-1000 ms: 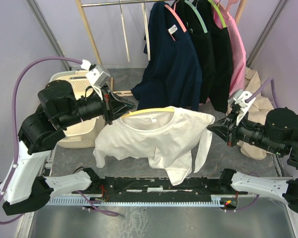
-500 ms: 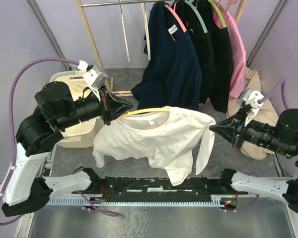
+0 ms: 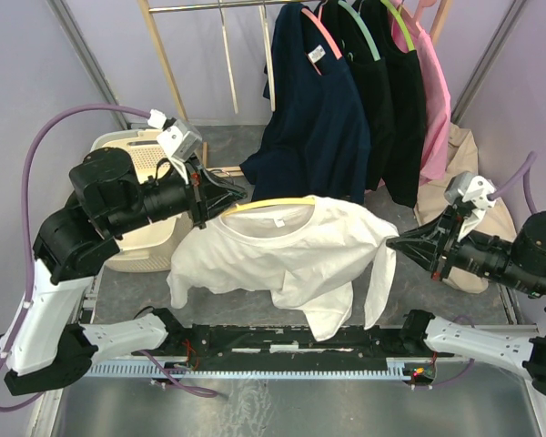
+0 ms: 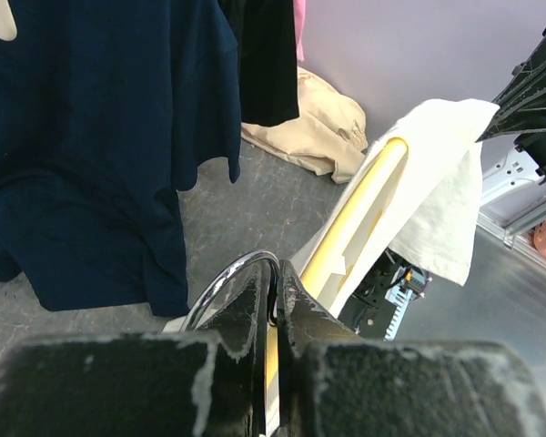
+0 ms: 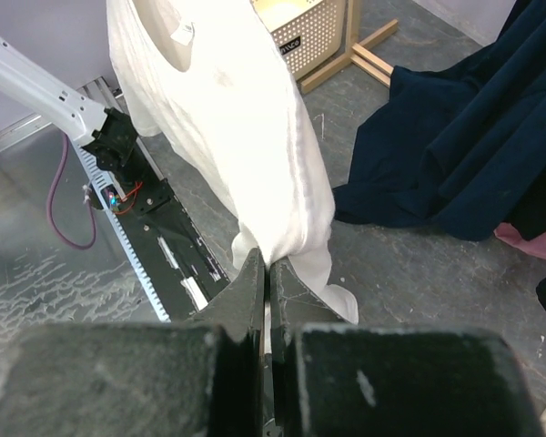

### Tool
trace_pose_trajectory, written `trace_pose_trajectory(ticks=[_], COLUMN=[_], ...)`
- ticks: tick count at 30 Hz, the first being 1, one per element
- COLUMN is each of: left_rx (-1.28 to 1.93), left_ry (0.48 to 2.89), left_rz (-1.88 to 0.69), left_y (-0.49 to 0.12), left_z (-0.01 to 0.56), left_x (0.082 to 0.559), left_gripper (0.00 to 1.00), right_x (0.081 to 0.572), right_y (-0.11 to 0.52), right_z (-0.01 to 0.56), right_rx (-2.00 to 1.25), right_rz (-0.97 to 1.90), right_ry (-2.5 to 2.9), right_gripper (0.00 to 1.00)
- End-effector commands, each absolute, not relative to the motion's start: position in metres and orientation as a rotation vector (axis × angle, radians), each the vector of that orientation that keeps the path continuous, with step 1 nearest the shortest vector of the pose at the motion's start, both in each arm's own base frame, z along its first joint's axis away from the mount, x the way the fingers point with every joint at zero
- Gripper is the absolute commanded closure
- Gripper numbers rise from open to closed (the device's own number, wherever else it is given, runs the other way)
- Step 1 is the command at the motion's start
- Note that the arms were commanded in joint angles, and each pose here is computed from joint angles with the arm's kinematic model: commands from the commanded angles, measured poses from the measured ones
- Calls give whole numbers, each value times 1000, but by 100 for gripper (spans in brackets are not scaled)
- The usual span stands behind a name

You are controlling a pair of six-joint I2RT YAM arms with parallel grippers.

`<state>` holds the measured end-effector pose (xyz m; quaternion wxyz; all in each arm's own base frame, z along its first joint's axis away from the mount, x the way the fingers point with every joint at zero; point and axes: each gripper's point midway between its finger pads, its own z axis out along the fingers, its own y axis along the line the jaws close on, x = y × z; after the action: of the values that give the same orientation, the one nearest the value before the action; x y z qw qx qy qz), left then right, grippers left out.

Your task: Place the t-shirt on the hanger

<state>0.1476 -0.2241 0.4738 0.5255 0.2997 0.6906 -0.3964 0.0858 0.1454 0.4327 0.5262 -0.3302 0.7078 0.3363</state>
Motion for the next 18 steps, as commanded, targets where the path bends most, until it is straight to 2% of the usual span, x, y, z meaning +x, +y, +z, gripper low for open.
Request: trace_pose_trajectory(ticks=[1,9,18], left_rx=[741,740,728], left_ry=[1522,1530,1553], left_rz=[-957,-953,-927], left_y=[-229,-230,-227], left_z=[499,495,486], left_x=[148,151,154], left_gripper=[97,97,97], right_x=[93,95,85], right_y=[161,172,157], right_z=[456,477,493], right_rx=[-772,-792,-754], right_rz=[839,859,890], right_ry=[1621,1576,1488], right_gripper=[99,99,99])
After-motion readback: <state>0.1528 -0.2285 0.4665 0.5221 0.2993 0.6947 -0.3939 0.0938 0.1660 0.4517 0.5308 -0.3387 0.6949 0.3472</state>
